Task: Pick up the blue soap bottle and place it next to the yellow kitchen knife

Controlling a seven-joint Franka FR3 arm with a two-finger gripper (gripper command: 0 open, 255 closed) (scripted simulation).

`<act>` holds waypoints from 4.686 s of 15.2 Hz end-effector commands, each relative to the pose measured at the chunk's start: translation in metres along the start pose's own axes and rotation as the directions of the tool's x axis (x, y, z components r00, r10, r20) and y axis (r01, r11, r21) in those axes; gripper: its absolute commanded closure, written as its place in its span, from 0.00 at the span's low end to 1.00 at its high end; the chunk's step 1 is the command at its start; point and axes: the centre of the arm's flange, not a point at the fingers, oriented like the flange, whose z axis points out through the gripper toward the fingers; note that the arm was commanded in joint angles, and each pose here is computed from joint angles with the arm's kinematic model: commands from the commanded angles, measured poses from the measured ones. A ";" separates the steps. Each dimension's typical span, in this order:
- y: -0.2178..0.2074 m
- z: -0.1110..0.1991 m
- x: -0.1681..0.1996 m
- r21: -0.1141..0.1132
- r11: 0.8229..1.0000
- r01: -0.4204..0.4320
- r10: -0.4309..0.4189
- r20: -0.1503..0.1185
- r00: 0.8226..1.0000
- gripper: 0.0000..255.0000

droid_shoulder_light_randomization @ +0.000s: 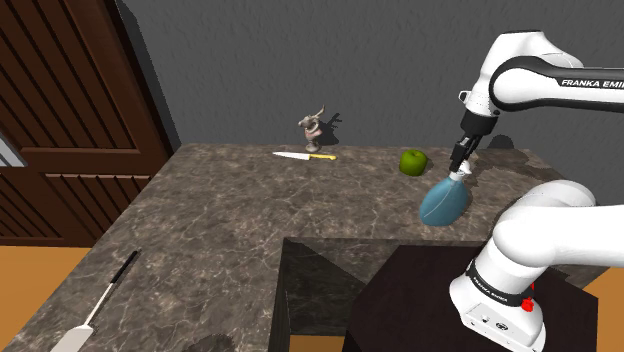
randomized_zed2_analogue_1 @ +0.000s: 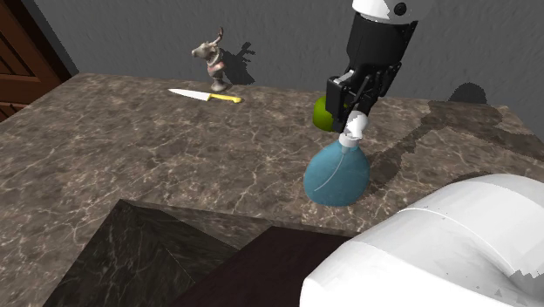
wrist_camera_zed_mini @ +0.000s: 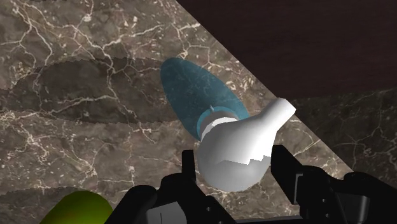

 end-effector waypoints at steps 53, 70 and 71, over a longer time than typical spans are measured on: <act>-0.006 -0.253 0.004 0.000 1.000 0.000 0.000 0.000 1.000 1.00; -0.008 -0.340 0.006 0.000 1.000 0.000 0.000 0.000 1.000 1.00; -0.009 -0.333 0.017 0.000 1.000 0.000 0.000 0.000 1.000 1.00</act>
